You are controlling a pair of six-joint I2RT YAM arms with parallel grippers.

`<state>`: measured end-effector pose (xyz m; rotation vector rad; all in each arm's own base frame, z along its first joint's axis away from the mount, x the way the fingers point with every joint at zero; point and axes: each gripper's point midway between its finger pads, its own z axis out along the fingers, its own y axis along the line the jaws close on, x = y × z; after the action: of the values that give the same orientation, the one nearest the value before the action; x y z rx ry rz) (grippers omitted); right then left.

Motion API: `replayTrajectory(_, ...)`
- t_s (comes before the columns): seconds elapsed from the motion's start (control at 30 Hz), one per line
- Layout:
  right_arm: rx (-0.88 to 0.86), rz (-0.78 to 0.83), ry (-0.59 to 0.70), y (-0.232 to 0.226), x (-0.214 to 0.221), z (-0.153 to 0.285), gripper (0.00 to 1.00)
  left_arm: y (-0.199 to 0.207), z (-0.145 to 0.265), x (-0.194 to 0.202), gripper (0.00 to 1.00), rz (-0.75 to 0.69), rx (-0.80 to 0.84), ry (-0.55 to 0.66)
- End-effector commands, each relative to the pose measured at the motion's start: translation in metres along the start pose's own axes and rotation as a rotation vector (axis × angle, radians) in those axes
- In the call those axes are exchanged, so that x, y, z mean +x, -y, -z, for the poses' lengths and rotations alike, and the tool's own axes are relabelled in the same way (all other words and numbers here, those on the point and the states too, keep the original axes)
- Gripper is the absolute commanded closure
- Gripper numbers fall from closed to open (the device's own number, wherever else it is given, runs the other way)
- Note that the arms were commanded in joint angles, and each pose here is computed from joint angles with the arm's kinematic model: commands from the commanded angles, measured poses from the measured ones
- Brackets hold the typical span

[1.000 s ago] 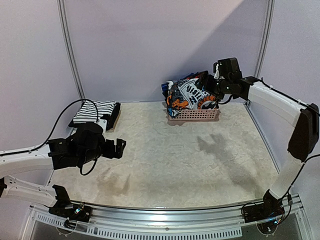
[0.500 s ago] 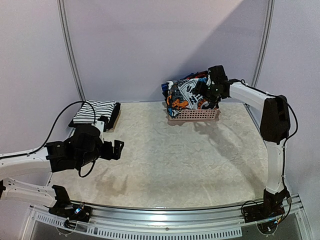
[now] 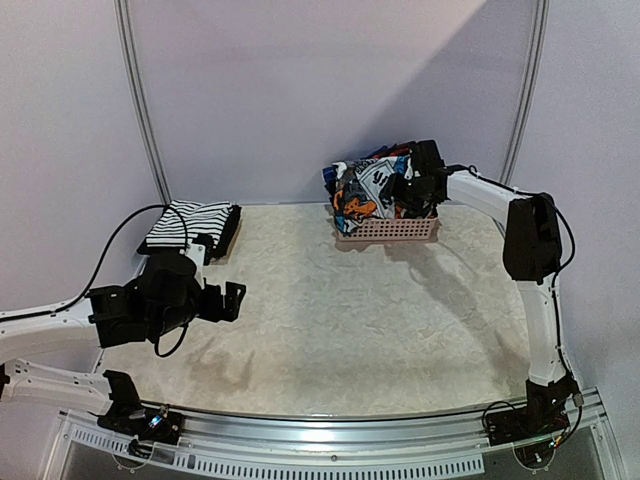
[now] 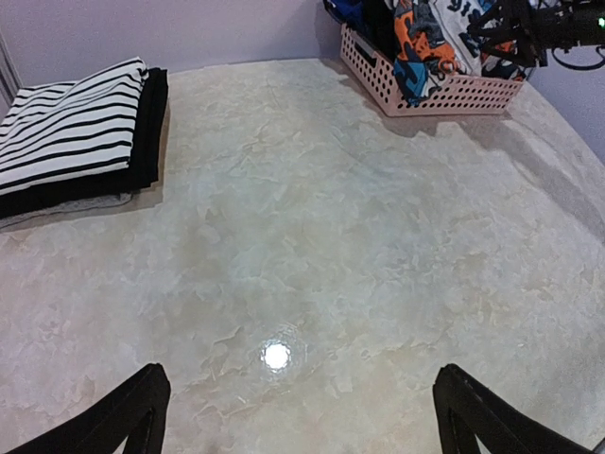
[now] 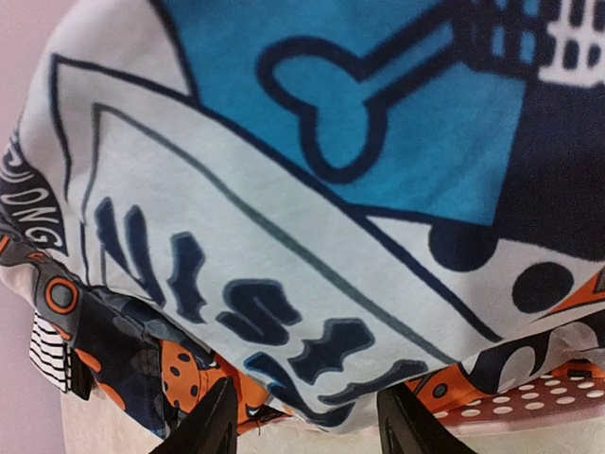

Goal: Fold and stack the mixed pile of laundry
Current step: Pick up the crumpled shorts from the bin.

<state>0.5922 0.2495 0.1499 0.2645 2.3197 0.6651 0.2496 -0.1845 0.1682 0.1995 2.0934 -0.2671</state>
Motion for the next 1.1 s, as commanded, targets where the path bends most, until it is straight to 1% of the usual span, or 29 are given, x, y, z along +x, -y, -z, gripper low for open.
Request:
replayTrajectory(0.0,0.008,-0.01,-0.028,0.01,0.007,-0.015,0.53,0.005,0.002,0.003,0.01,-0.002,0.022,0.005)
replayTrajectory(0.03,0.009,-0.009,-0.028,0.011,0.008,-0.017,0.57,0.005,0.001,0.004,0.01,-0.002,0.021,0.004)
replayTrajectory(0.17,0.006,0.001,-0.025,0.01,0.006,-0.015,0.88,0.004,0.001,0.004,0.01,-0.004,0.017,0.003)
replayTrajectory(0.2,0.004,0.004,-0.024,0.008,0.006,-0.013,0.94,0.004,0.001,0.004,0.01,-0.005,0.016,0.003)
replayTrajectory(0.27,-0.001,0.011,-0.016,0.004,0.002,-0.007,1.0,0.004,0.001,0.004,0.01,-0.006,0.016,0.004)
replayTrajectory(0.47,-0.026,0.046,0.02,-0.011,-0.014,0.015,1.0,0.005,0.0,0.004,0.01,-0.006,0.017,0.002)
replayTrajectory(0.7,-0.073,0.098,0.057,-0.041,-0.027,0.05,1.0,0.004,0.0,0.005,0.01,-0.007,0.013,0.001)
replayTrajectory(1.07,-0.186,0.225,0.17,-0.114,-0.046,0.133,1.0,0.004,0.0,0.005,0.01,-0.006,0.011,0.004)
